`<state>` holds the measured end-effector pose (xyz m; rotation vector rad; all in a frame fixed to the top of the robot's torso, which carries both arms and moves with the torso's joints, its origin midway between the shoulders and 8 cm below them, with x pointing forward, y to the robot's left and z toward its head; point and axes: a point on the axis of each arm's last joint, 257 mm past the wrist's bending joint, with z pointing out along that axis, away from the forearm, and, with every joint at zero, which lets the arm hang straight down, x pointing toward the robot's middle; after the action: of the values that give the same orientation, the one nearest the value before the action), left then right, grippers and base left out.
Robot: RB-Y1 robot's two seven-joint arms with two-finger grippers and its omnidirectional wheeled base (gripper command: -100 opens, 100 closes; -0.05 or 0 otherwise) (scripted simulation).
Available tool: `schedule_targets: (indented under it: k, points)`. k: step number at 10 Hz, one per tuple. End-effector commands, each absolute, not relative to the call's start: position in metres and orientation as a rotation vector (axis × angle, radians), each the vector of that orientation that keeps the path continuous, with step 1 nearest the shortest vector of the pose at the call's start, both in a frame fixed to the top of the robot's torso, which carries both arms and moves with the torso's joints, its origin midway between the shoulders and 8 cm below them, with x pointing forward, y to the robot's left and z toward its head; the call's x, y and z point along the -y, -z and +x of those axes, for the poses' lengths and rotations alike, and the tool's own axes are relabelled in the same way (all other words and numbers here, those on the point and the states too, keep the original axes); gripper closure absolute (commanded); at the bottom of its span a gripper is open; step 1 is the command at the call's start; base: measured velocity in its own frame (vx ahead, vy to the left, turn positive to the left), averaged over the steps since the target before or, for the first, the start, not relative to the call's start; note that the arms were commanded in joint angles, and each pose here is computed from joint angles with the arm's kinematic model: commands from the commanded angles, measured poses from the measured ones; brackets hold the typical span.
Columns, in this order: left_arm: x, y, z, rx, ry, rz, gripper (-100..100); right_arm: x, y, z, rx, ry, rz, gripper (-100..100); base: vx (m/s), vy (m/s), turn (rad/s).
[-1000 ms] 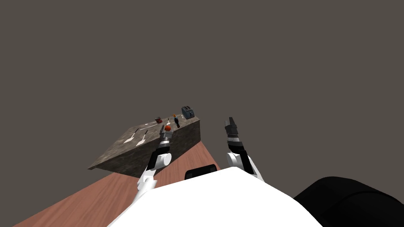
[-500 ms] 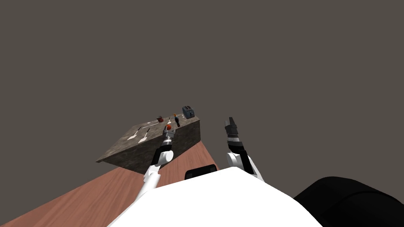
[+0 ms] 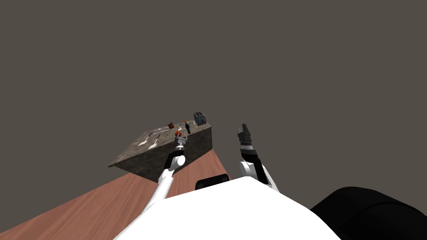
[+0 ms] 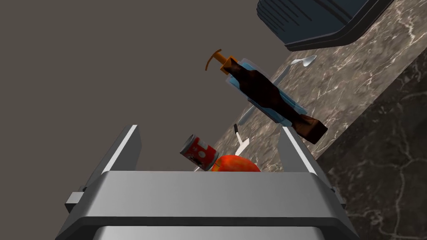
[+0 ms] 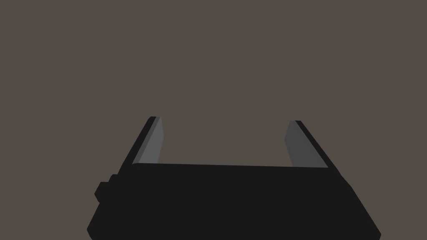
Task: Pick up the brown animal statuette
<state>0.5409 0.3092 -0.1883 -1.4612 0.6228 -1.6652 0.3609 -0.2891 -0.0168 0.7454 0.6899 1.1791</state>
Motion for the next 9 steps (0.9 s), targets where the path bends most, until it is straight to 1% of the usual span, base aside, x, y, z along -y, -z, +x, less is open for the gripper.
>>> schedule_targets:
  k: [1,5,9]
  points:
    - [-0.308,0.195,0.543,-0.605,1.674,-1.495,-100,0.289,0.017,0.361,-0.69,-1.179,0.745,0,0.022,-0.03,0.031]
    - [-0.305,0.214,0.562,-0.545,1.698,-1.603,-100,0.289,0.017,0.361,-0.69,-1.179,0.745,0,0.037,-0.015,0.051]
    - [-0.3,0.23,0.577,-0.471,1.717,-1.699,-100,0.289,0.017,0.361,-0.69,-1.179,0.745,0,0.075,0.0,0.051]
